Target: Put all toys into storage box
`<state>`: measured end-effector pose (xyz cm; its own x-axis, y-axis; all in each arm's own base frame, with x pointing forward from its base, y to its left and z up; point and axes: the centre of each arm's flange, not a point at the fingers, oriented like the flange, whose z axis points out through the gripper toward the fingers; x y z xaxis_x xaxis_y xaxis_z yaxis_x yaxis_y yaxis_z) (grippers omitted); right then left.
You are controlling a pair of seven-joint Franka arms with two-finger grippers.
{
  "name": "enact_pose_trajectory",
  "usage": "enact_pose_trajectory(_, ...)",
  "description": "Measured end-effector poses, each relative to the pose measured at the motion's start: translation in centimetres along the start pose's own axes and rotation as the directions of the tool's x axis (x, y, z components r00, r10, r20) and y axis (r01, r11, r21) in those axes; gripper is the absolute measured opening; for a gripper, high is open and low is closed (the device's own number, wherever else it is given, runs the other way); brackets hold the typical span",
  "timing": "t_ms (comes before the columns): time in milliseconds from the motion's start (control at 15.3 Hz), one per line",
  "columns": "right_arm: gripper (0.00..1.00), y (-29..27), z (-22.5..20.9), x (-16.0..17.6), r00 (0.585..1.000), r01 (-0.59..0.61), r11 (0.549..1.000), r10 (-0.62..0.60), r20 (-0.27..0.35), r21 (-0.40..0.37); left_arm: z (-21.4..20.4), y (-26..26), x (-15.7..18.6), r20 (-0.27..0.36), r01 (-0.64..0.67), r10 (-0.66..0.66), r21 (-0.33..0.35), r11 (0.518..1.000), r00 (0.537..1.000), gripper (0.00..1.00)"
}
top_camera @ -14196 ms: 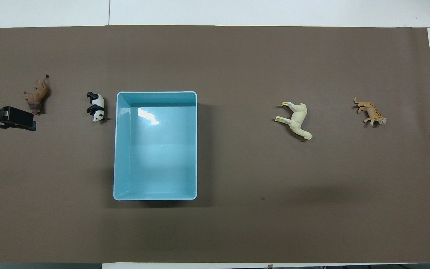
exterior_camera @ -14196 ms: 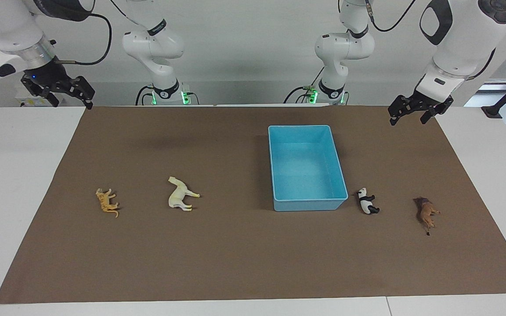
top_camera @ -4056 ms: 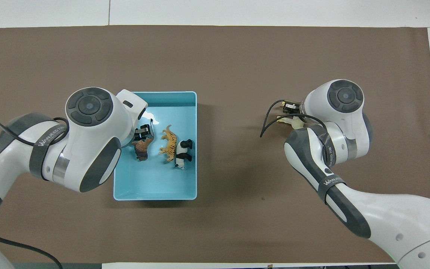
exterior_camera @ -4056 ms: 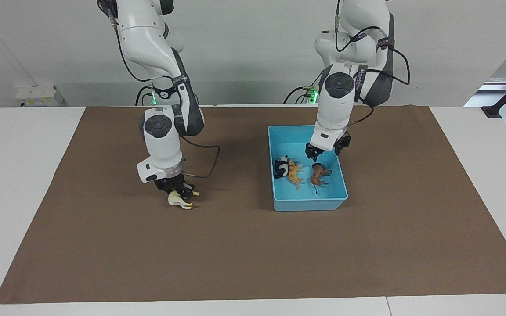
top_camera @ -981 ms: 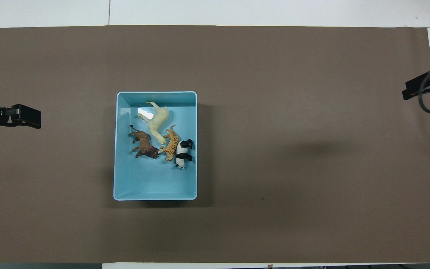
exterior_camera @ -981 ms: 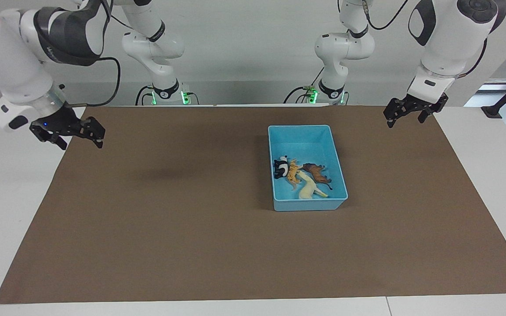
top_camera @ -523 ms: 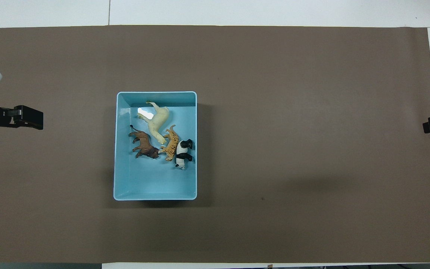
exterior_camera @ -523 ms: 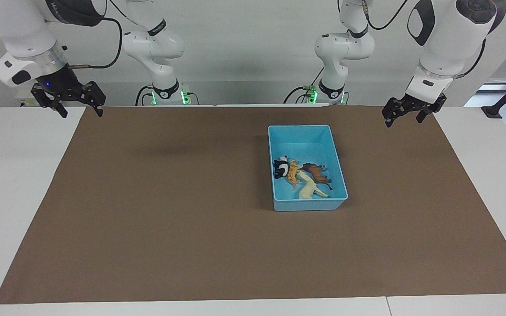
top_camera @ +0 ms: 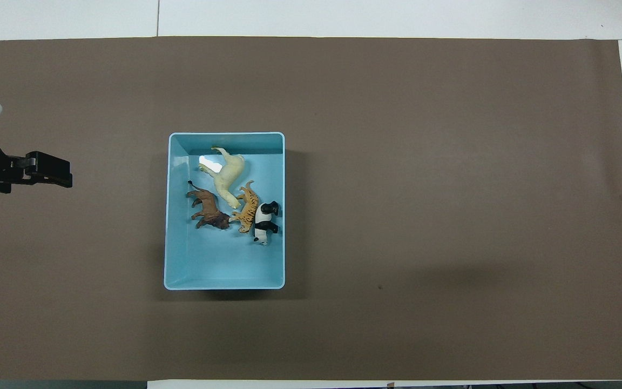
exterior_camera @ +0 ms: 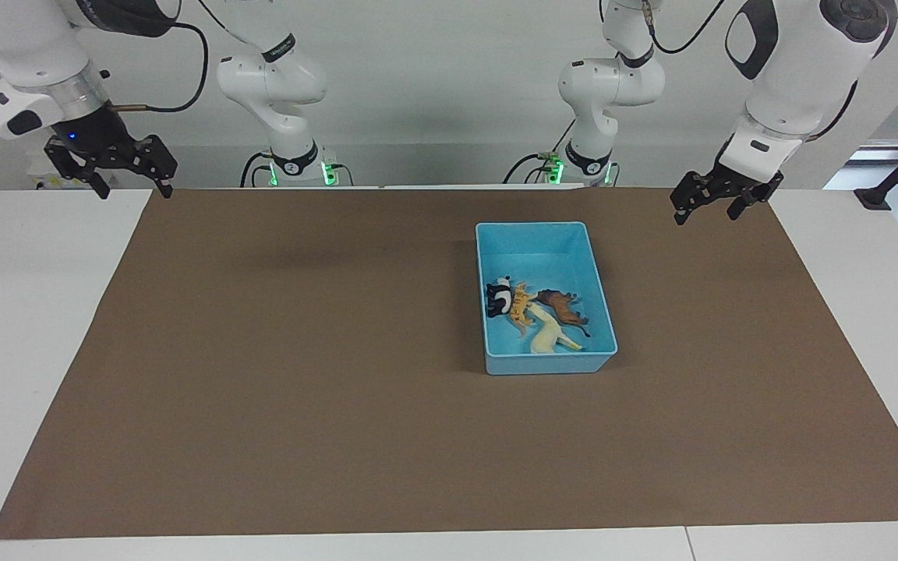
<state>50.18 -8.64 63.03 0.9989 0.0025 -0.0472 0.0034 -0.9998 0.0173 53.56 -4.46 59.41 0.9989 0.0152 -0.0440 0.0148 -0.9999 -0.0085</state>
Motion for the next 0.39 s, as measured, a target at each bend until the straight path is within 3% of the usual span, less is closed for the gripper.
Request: enact_pose_trajectory(393, 1.00, -0.02, -0.30, -0.73, 1.000, -0.001, 1.000, 0.001, 0.018, 0.005, 0.04, 0.21, -0.08, 0.007, 0.000, 0.001, -0.020, 1.000, 1.000, 1.00)
